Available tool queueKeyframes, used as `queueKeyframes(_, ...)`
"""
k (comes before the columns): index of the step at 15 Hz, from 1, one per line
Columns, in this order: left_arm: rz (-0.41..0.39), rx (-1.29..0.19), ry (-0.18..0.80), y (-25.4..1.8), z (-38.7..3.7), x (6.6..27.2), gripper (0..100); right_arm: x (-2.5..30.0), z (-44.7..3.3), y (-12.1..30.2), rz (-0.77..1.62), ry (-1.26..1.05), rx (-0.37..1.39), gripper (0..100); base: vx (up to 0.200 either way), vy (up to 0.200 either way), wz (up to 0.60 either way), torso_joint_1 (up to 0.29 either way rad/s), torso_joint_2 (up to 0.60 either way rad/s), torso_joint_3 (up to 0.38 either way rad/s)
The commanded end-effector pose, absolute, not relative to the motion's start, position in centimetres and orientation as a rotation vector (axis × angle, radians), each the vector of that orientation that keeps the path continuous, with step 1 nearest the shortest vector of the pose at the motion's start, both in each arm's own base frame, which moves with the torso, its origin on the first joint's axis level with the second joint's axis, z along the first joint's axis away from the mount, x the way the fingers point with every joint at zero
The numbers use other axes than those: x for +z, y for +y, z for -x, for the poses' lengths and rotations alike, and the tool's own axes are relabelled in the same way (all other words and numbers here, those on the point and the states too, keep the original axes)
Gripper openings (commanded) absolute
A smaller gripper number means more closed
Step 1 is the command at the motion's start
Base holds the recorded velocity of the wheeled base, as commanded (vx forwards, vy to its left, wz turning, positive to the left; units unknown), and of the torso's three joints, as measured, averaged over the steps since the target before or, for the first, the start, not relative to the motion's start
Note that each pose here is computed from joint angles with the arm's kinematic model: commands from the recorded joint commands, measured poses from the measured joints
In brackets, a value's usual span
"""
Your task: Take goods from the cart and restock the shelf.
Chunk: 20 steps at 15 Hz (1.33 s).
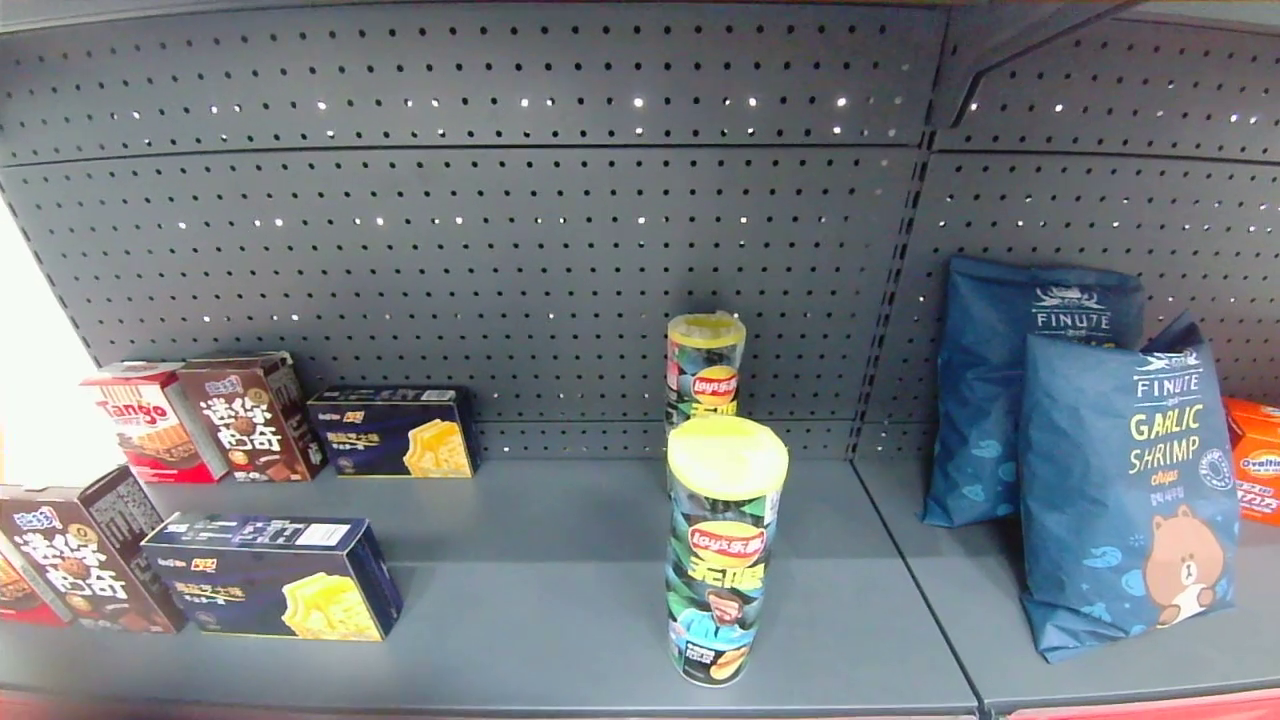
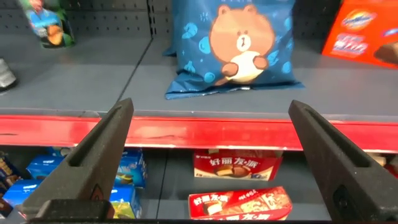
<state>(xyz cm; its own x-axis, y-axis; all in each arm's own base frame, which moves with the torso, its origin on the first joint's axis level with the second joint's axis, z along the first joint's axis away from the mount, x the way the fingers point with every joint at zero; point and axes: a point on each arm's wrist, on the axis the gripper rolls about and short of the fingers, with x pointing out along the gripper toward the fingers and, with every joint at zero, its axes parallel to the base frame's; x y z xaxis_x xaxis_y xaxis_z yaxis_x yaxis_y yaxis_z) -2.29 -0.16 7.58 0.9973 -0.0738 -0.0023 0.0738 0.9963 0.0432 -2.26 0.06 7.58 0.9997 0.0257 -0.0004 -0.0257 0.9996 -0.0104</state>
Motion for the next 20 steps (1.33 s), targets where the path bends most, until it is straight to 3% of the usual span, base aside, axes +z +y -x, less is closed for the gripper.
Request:
queueKeyframes(1,-0.043,-0.072,-0.002,-0.16,2.31,7.60,100,7.58,2.27,0.06,0.011,-0.002,0.026,100,0.000,-0.200,0.00,0.017,0.00,-0.002)
queueKeyframes(9,-0.026,-0.055,-0.002,-0.12,2.30,7.59,100,7.58,2.27,0.06,0.011,-0.002,0.026,100,0.000,-0.025,0.00,0.001,0.00,0.001)
queueKeyframes(11,-0.017,-0.038,-0.002,-0.08,2.29,7.59,100,7.58,2.27,0.06,0.011,-0.002,0.026,100,0.000,-0.200,0.00,0.005,0.00,0.002)
queueKeyframes(20,-0.017,-0.038,-0.002,-0.08,2.29,7.59,100,7.58,2.27,0.06,0.011,-0.002,0.026,100,0.000,0.000,0.00,0.000,0.00,0.000)
